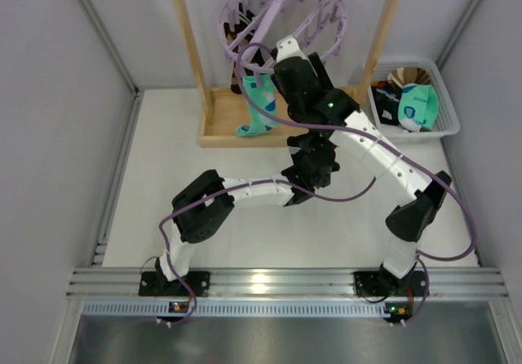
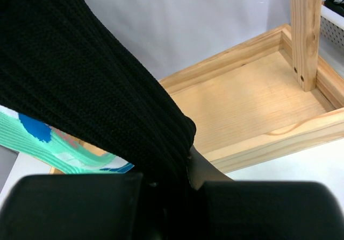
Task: Remove the socks clipped to the hanger
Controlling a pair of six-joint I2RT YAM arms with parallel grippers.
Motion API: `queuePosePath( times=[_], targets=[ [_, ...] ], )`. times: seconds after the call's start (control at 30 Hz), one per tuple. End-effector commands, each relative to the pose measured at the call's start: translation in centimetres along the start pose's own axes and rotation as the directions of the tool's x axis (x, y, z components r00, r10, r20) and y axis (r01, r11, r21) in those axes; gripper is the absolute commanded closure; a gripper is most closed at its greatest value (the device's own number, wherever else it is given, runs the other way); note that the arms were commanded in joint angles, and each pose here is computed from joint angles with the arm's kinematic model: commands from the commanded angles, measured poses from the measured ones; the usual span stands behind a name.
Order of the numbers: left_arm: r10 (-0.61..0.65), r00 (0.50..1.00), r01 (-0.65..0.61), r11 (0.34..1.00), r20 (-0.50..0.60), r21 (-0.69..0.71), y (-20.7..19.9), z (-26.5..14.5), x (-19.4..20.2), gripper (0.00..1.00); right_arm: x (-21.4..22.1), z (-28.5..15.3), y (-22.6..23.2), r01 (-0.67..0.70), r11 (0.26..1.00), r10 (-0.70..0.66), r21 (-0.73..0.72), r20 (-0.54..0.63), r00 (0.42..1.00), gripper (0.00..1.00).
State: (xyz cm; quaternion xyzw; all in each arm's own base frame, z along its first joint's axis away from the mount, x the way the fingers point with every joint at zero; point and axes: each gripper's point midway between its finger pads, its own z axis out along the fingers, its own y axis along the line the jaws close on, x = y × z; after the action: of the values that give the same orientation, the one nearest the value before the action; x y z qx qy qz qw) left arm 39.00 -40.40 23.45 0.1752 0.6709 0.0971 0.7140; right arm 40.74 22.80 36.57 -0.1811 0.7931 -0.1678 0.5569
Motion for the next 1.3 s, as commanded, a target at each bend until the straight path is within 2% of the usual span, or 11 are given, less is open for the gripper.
queuePosePath(
  times=[0.0, 0.2, 0.37, 0.53, 0.7, 0.83, 0.93, 1.1, 1.2, 1.23, 1.27],
  targets=[
    [-0.014, 1.0, 0.014, 1.0, 0.024, 0.019, -0.9, -0.5, -1.2, 1.0, -3.0, -1.1, -1.4, -0.001, 0.99, -0.01, 0.14, 0.075, 0.997, 0.34],
    [-0.014, 1.0, 0.014, 1.0, 0.026, 0.023, -0.9, -0.6, -1.3, 1.0, -3.0, -0.4, -1.0, 0.01, 0.985, -0.026, 0.17, 0.092, 0.995, 0.37],
    [-0.019, 0.999, 0.018, 1.0, 0.027, 0.023, -0.9, -0.8, -1.5, 1.0, -3.5, -0.2, -0.8, -0.021, 0.984, -0.002, 0.178, 0.125, 0.992, 0.45],
    [-0.034, 0.999, 0.033, 0.999, 0.031, 0.028, -0.8, -1.1, -1.8, 1.0, -3.3, 0.5, -0.5, -0.002, 0.98, -0.022, 0.199, 0.119, 0.993, 0.48],
    [-0.03, 0.999, 0.029, 0.999, 0.029, 0.029, -0.8, -1.2, -1.7, 1.0, -3.1, 0.6, -0.3, -0.008, 0.981, -0.015, 0.194, 0.119, 0.993, 0.61],
    [-0.023, 1.0, 0.022, 0.999, 0.02, 0.024, -0.9, -1.2, -1.1, 1.0, -3.1, 0.6, 0.0, -0.005, 0.982, -0.017, 0.19, 0.118, 0.993, 0.82],
    [-0.023, 1.0, 0.023, 0.999, 0.013, 0.026, -1.1, -1.3, -0.6, 1.0, -3.2, 0.5, -0.1, -0.014, 0.982, -0.01, 0.188, 0.122, 0.992, 0.86],
    [-0.042, 0.999, 0.042, 0.999, -0.002, 0.026, -0.9, -1.7, 0.2, 1.0, -3.5, 0.2, 0.4, -0.033, 0.991, 0.015, 0.127, 0.14, 0.99, 0.82],
    [-0.108, 0.994, 0.108, 0.99, -0.014, 0.091, -0.7, -2.9, 0.7, 1.0, -3.3, -0.1, 1.7, -0.047, 0.999, 0.044, 0.02, 0.137, 0.99, 0.7],
    [-0.107, 0.994, 0.111, 0.986, -0.037, 0.125, 0.0, -3.9, 1.2, 1.0, -3.3, -0.4, 1.6, -0.084, 0.996, 0.085, -0.011, 0.135, 0.987, 0.59],
    [-0.16, 0.986, 0.165, 0.969, -0.044, 0.181, -0.6, -4.4, 1.1, 1.0, -2.9, -0.7, 1.9, -0.081, 0.996, 0.086, -0.045, 0.122, 0.989, 0.55]
  ],
)
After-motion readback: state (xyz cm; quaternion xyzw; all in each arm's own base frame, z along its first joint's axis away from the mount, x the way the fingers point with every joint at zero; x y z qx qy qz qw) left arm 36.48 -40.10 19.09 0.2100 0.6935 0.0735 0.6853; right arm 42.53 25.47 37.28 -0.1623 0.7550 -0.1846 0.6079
